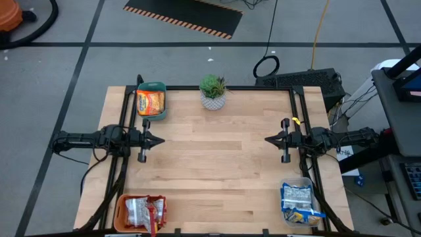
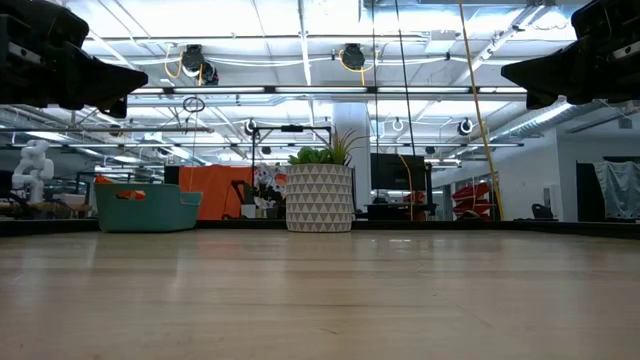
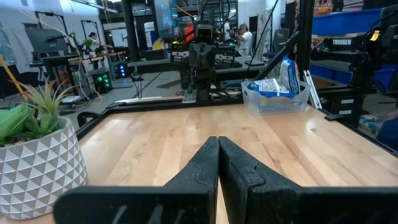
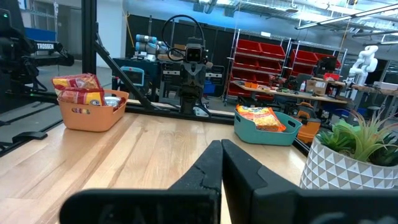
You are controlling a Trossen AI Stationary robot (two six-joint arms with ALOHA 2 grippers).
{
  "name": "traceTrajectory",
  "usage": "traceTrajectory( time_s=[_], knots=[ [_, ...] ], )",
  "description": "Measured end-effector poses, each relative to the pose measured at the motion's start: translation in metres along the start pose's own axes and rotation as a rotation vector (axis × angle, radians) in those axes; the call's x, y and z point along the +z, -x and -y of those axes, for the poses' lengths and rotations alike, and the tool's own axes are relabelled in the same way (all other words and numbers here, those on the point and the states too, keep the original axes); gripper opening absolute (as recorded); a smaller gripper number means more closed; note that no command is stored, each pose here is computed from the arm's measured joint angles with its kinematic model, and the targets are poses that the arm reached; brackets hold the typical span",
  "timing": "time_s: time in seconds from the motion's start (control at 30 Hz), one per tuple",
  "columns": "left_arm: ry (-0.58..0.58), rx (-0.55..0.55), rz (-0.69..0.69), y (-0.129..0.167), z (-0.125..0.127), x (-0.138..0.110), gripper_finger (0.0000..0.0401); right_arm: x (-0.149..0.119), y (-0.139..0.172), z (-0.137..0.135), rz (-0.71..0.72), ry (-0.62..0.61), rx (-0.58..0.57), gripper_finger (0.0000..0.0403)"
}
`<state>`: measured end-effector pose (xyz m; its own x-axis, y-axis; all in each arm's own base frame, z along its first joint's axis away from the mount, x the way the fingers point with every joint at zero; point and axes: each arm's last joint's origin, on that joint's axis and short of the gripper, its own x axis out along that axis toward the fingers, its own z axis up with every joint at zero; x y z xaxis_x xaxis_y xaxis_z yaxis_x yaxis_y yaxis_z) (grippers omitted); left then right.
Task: Sort Maruchan noodles
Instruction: Return to Home Position
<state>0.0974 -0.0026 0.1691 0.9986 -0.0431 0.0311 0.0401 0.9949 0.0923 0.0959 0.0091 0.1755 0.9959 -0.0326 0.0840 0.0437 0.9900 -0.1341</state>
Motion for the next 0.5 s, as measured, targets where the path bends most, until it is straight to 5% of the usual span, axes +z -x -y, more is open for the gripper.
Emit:
traceTrajectory(
  time_s=[0.5],
  knots=[
    [-0.003,-0.001,0.000,0.0000,0.0000,0.0000,0.0012,0.0000,0.0000,0.0000,0.000,0.000,0.000,0.0000]
  ],
)
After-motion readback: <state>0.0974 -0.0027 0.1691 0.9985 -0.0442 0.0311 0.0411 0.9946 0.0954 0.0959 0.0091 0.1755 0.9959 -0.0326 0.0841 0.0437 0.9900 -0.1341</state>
